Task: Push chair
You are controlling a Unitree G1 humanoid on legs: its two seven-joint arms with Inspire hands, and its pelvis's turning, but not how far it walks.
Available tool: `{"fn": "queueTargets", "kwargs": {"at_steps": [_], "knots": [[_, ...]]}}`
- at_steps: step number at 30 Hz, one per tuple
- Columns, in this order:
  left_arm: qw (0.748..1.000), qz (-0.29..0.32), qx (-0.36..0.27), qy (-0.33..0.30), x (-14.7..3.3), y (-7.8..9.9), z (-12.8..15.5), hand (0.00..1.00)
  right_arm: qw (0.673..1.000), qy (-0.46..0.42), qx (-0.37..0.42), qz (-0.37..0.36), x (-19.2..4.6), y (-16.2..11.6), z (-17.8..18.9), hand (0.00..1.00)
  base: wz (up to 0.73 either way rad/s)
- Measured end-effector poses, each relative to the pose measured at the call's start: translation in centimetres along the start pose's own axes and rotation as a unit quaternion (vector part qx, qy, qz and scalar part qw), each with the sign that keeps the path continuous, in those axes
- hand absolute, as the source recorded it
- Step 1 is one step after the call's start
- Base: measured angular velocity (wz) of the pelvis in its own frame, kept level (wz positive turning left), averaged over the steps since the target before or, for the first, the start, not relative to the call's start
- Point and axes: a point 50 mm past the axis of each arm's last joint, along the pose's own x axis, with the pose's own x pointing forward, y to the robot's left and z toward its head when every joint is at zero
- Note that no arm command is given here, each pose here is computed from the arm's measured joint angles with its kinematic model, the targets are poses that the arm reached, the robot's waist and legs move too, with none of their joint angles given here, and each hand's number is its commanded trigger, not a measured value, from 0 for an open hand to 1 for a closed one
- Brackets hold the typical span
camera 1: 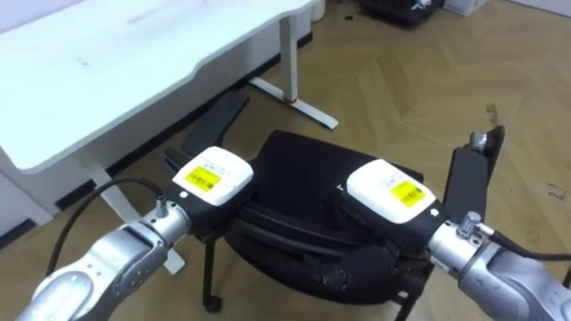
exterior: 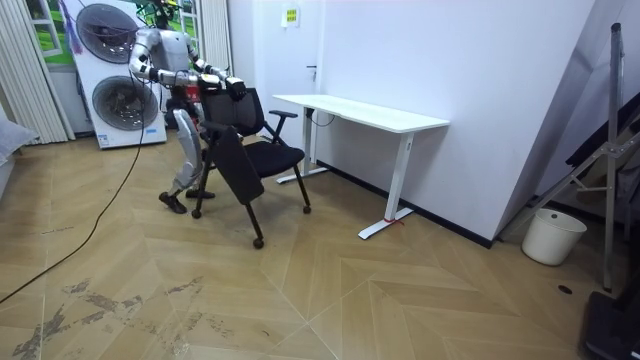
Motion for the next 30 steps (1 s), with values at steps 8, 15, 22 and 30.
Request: {"fn": "queueTargets", "kwargs": {"at_steps": [8, 15, 22, 30], "knots": [[1.0, 0.002, 0.006, -0.002, 0.0, 0.2, -0.1, 1.0, 1.0, 0.006, 0.011, 0.004, 0.2, 0.2, 0.0, 1.0, 0.64], [1.0, 0.008, 0.013, 0.004, 0.2, 0.7, -0.4, 1.0, 1.0, 0.011, -0.006, 0.008, 0.9, -0.5, -0.4, 1.0, 0.35], [1.0, 0.01, 0.007, 0.012, 0.3, 0.6, -0.4, 1.0, 1.0, 0.017, -0.012, 0.016, 1.3, -0.8, -0.5, 1.0, 0.2], [1.0, 0.013, 0.007, 0.014, 0.3, 0.7, -0.4, 1.0, 1.0, 0.02, -0.009, 0.023, 1.4, -0.8, -0.5, 1.0, 0.34]]}}
